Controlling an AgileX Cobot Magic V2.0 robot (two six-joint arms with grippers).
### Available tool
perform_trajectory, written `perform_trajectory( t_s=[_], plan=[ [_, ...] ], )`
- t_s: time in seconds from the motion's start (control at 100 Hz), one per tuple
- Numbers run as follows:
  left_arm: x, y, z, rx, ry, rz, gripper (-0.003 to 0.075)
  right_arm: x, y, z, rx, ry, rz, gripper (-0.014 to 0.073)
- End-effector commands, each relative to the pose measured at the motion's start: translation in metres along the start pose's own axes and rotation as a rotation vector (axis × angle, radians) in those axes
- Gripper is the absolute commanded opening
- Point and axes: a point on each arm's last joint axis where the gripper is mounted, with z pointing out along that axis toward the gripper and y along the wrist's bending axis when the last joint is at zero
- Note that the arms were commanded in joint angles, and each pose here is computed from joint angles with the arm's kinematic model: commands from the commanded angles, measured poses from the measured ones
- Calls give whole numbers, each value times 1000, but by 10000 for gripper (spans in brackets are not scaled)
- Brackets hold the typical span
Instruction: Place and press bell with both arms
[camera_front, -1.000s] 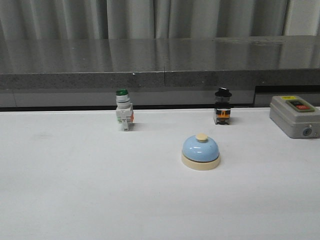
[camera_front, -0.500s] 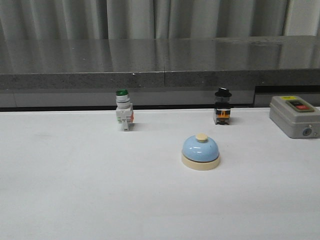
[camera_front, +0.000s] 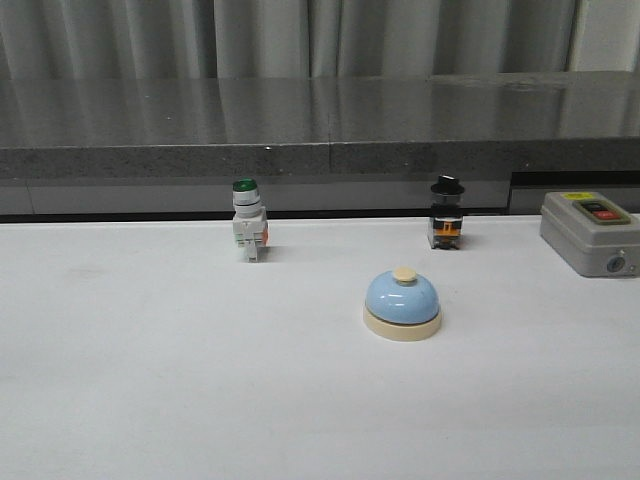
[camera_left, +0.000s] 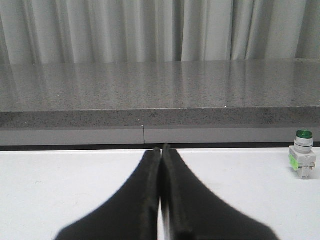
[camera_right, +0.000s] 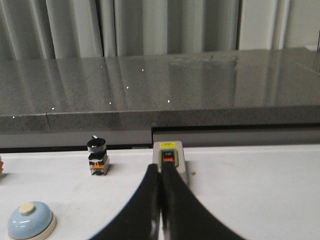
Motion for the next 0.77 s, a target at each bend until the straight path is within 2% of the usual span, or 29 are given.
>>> perform_trajectory(
  t_s=[0.0, 0.06, 0.09, 0.17, 0.76],
  plan=[
    [6, 0, -1, 1, -59, -15, -20, -2, 1, 0, -11, -179, -36, -60],
    [6, 0, -1, 1, -59, -15, -20, 13, 0, 3, -12, -157, -36, -60],
    [6, 0, -1, 1, -59, -15, -20, 18, -1, 3, -6, -92, -36, -60],
    [6, 0, -1, 1, -59, -15, -20, 23, -1, 4, -1, -37, -36, -60],
    [6, 0, -1, 1, -59, -15, -20, 21, -1, 3, -3, -57, -36, -60]
  ],
)
